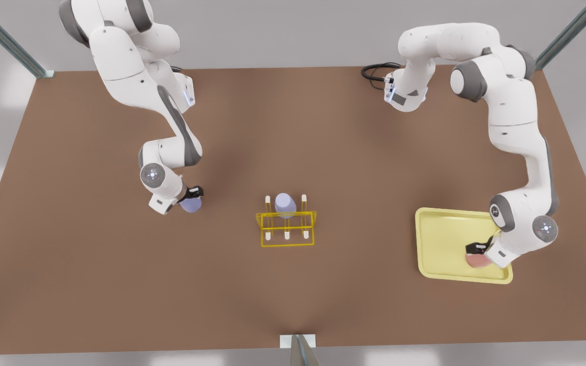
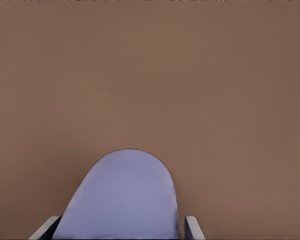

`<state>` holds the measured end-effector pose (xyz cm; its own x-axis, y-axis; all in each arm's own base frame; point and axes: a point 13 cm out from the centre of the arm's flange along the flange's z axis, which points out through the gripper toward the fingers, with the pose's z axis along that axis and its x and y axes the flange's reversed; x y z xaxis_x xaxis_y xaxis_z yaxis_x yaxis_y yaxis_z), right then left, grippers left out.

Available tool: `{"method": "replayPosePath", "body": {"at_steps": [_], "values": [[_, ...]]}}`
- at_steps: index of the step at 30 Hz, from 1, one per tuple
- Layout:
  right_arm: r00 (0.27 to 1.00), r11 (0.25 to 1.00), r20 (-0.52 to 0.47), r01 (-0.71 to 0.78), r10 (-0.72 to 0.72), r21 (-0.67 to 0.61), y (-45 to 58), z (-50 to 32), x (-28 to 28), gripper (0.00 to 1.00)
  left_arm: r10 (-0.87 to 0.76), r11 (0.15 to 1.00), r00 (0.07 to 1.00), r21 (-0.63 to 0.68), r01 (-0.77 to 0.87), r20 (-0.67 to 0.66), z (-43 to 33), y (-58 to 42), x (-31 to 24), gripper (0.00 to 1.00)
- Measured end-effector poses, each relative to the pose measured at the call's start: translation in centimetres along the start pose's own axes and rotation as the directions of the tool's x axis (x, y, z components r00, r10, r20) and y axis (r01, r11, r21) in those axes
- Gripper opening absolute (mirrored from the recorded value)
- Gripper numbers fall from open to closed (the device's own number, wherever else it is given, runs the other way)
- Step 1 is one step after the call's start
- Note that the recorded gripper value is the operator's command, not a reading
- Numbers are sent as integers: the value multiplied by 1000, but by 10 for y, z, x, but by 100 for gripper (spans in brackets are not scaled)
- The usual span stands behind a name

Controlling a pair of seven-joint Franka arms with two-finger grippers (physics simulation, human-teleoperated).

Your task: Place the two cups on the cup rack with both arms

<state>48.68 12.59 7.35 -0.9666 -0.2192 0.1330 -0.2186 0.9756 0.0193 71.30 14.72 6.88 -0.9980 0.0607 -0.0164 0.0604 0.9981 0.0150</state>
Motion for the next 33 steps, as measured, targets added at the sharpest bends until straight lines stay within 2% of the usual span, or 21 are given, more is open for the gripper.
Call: {"method": "replayPosePath", "body": {"at_steps": [8, 15, 17, 20, 25, 30, 33], "values": [[999, 1000, -47, 8, -8, -2, 1, 6, 18, 94, 9, 1000, 1000, -5, -9, 6, -1, 1, -2, 83], [999, 1000, -46, 13, -13, 0, 1, 9, 17, 95, 11, 1000, 1000, -7, -11, 7, -1, 4, -2, 80], [999, 1000, -41, 12, -12, -1, 0, 8, 15, 84, 11, 1000, 1000, -8, -11, 8, -2, 5, -2, 80], [999, 1000, -38, 16, -16, -1, 1, 6, 13, 79, 11, 1000, 1000, -10, -11, 16, -8, 6, -4, 79], [999, 1000, -33, 16, -16, -6, 1, 3, 10, 77, 8, 1000, 1000, -4, -8, 15, -30, 2, -2, 79], [1000, 1000, -13, 14, -14, -14, 2, -6, 3, 77, 56, 998, 998, 23, -55, -42, -89, -63, 10, 79], [1000, 1000, 13, 19, -19, -18, 4, -19, -7, 77, 132, 991, 989, 35, -130, -65, -114, -147, 4, 79]]}}
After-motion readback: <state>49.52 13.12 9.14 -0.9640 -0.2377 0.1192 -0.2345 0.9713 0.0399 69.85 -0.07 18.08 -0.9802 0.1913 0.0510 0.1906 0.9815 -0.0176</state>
